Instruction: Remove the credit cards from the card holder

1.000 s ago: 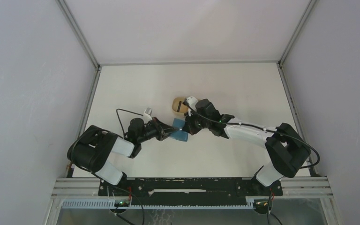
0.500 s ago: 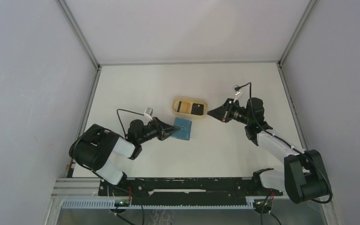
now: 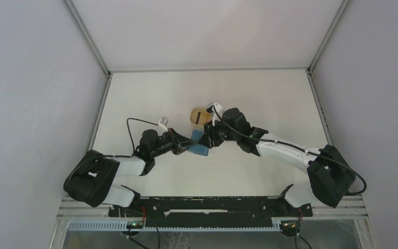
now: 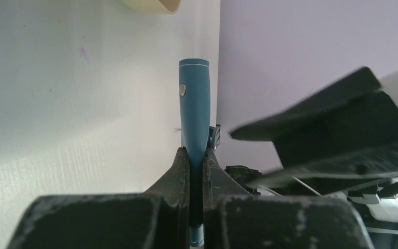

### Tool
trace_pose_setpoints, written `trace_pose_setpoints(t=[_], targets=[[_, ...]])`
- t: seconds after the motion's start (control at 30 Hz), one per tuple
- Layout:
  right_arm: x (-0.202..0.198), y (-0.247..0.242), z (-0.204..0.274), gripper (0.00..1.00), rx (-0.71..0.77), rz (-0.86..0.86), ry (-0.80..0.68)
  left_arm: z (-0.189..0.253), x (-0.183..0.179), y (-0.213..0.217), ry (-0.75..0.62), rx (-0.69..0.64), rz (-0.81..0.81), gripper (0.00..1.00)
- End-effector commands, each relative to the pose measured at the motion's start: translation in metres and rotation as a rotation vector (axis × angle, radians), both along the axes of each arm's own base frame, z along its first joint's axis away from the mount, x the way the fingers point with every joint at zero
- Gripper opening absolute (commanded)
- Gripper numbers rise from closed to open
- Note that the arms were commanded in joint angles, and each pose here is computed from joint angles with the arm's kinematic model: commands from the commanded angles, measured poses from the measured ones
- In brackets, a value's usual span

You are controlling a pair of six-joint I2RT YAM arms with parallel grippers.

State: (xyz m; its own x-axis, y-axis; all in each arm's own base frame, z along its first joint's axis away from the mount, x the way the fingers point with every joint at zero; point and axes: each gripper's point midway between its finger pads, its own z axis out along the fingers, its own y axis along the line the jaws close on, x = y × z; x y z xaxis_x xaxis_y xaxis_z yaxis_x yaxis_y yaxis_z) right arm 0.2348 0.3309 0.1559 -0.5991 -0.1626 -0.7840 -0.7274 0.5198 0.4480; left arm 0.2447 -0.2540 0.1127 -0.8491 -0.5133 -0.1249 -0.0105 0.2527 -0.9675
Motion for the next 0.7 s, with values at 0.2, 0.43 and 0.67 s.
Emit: trace_pose_setpoints(t=[0.2, 0.43, 0.67], targets=[[0.017, -0.002, -0.027, 0.45, -0.184, -0.027, -0.085, 0.031, 0.008, -0.005, -0.105, 0.006, -0.033, 0.0], [0.006, 0.009, -0.028, 0.45, -0.152, 0.037, -0.061, 0.033, 0.01, -0.006, -0.11, 0.002, -0.036, 0.0], [-0.006, 0.017, -0.034, 0.28, -0.127, 0.105, -0.019, 0.035, 0.012, -0.008, -0.112, -0.014, -0.038, 0.0]])
